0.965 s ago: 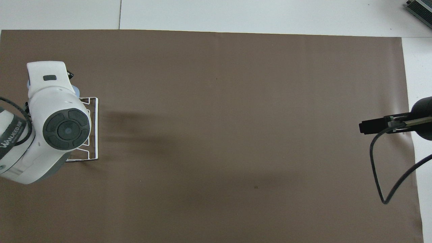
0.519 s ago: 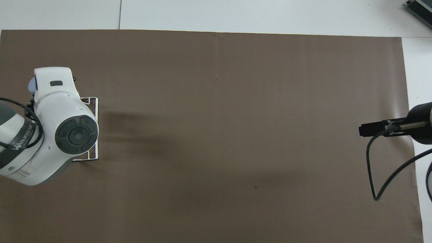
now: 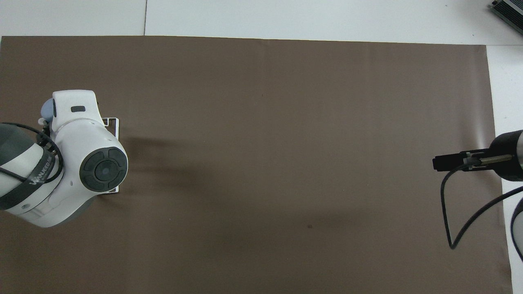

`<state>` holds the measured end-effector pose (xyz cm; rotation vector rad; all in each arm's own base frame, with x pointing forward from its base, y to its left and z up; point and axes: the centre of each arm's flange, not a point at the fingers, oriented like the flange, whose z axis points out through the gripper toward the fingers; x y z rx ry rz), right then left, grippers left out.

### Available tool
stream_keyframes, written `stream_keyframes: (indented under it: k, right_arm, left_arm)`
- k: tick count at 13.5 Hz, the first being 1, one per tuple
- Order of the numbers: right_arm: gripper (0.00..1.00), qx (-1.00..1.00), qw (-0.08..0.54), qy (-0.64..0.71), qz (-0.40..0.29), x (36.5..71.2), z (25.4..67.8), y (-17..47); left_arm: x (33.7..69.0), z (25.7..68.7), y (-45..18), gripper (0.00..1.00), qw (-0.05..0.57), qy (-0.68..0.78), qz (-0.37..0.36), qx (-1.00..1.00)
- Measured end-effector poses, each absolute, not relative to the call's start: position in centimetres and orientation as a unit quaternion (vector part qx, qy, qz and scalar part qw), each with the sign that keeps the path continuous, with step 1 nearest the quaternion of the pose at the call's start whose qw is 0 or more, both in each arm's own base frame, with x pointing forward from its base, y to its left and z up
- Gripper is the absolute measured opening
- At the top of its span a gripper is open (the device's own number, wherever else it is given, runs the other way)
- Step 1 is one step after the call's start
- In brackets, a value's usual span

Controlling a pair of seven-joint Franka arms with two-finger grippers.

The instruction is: Hang cup on cup holder

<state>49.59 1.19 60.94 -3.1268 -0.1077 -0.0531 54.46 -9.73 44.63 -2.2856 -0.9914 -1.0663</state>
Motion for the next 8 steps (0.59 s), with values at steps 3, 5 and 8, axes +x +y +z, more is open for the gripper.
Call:
stream_keyframes:
  k: [3, 5, 8]
  right_arm:
    - [1.00, -0.998, 0.006, -0.056, -0.016, 49.57, 60.88, 1.20]
    - [1.00, -0.997, 0.006, -0.070, -0.016, 49.56, 60.87, 1.20]
    - [1.00, -0.997, 0.006, -0.073, -0.016, 49.56, 60.84, 1.19]
  left_arm:
    - [54.22, 44.17, -9.78, 0.74, 0.212, -0.354, -0.383, -0.827]
    - [54.19, 44.08, -9.69, 0.74, 0.214, -0.348, -0.387, -0.827]
    - [54.18, 44.14, -9.73, 1.00, 0.213, -0.346, -0.389, -0.827]
